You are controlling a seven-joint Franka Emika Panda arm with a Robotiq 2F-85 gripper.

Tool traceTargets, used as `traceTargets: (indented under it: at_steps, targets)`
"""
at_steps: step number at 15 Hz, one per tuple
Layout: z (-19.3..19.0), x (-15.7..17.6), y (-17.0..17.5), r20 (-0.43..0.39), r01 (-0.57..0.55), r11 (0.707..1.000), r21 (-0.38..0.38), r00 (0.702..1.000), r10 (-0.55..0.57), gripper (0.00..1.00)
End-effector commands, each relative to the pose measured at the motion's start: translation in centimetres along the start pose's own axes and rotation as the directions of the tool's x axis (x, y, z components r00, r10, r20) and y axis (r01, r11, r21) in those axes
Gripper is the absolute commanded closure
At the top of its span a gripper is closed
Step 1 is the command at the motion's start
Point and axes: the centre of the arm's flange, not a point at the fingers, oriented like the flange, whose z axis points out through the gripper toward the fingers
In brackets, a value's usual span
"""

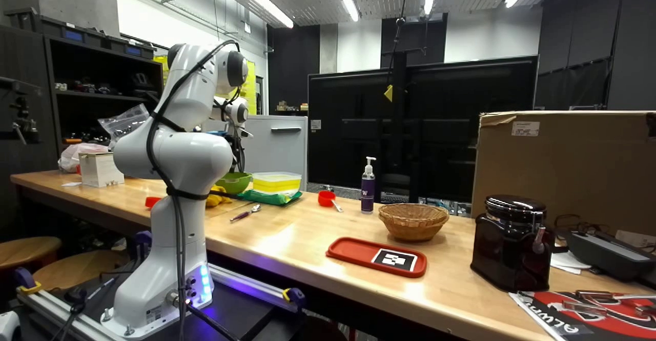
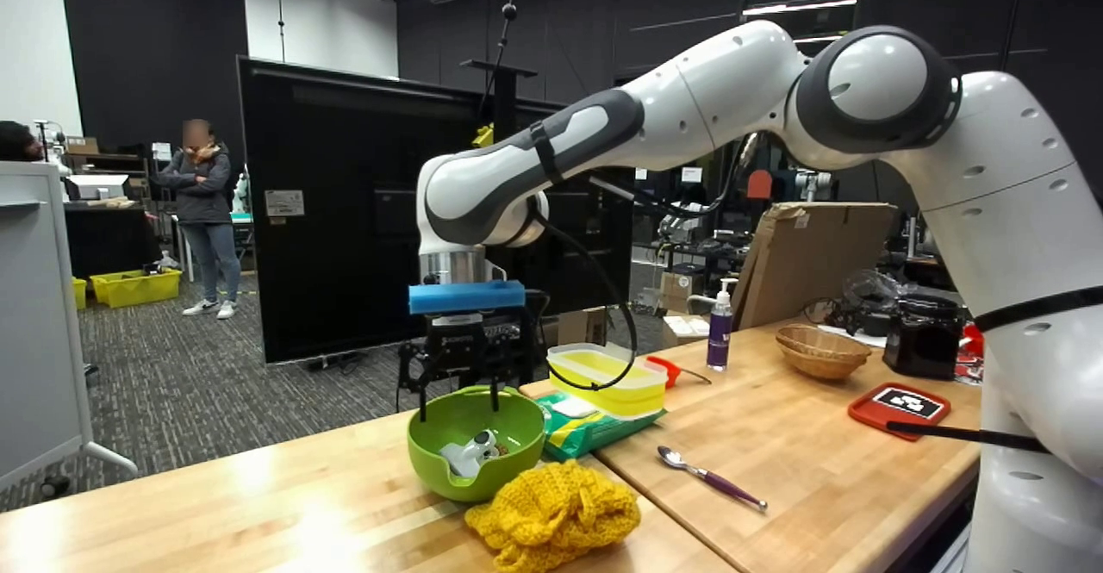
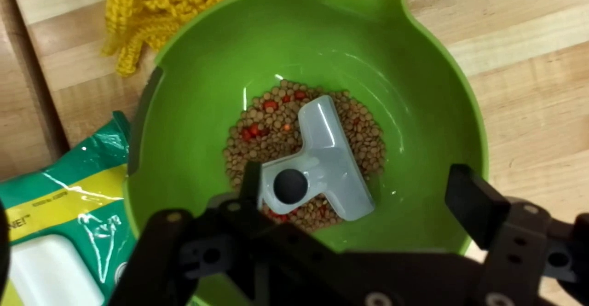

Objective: Take the white clip out of the green bowl and place it to the right of the yellow knitted item

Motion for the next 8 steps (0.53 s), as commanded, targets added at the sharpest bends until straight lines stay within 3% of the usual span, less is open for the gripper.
traceTargets:
  at_steps: [1, 8]
  targets:
    - [0.4, 0.6, 0.8, 0.022, 0.001, 1.0, 0.01, 1.0, -0.001, 0.0]
    - [2.3, 2.4, 1.9, 0.032, 0.017, 1.0, 0.018, 0.999, -0.017, 0.0]
